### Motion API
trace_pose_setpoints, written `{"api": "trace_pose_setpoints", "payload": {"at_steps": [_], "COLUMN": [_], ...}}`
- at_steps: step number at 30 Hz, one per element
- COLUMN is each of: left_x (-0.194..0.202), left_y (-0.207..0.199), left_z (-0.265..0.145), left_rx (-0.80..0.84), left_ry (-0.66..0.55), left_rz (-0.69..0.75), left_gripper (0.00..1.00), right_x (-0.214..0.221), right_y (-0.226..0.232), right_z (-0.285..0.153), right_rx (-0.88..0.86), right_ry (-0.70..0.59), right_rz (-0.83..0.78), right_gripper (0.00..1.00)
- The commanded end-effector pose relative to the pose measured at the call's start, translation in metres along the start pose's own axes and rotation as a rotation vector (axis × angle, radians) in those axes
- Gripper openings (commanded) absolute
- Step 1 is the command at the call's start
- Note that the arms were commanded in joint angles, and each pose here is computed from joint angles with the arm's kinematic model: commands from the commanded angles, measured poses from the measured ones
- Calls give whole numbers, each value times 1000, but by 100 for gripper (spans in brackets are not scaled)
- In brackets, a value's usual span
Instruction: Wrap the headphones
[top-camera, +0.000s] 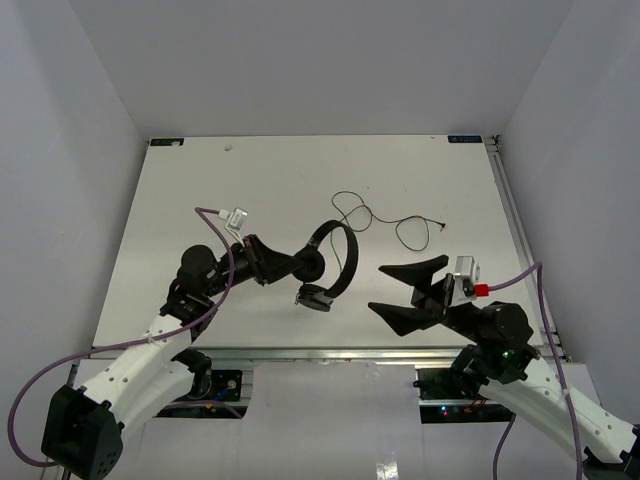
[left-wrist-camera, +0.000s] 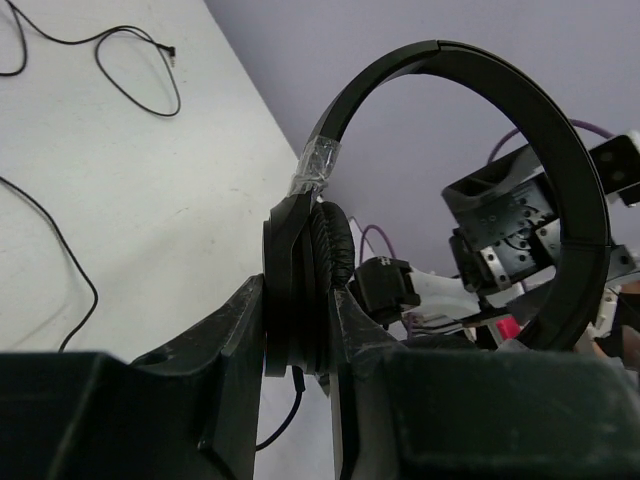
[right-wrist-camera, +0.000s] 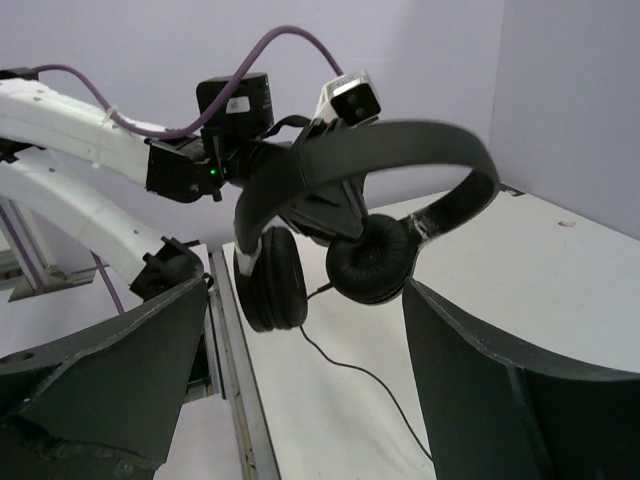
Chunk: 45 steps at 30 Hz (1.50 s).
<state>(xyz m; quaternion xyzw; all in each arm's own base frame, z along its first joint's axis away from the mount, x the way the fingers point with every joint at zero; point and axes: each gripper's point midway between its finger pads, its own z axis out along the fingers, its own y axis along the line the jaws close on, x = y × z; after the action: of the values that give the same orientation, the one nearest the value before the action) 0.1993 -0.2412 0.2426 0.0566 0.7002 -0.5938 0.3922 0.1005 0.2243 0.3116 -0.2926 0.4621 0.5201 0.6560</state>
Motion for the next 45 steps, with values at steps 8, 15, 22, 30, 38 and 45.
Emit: {"api": "trace_pose_setpoints", "payload": {"at_steps": [8, 15, 22, 30, 38, 45], "left_x": [-22, -9, -6, 5, 13, 21], "left_y": [-120, -122, -120, -112, -113, -111], "left_z": [-28, -30, -29, -24, -21, -19], "left_rx": [453, 517, 505, 506, 531, 531], "left_ry": [13, 75, 69, 86, 93, 113], "left_rz": [-7, -43, -20, -43, -59, -69], "left_gripper": [0, 0, 0, 0, 0, 0], "right_x": [-21, -38, -48, -68, -58, -47], "right_y": [-7, 0, 7, 4, 1, -1], "right_z": [22, 50, 69, 90, 110, 116], "right_rx": [-7, -89, -160, -166, -200, -226], "right_ry": [-109, -196, -227, -268, -259, -283], "right_rz": [-47, -8, 31, 6, 54, 108], "right_gripper": [76, 73, 72, 70, 68, 51]}}
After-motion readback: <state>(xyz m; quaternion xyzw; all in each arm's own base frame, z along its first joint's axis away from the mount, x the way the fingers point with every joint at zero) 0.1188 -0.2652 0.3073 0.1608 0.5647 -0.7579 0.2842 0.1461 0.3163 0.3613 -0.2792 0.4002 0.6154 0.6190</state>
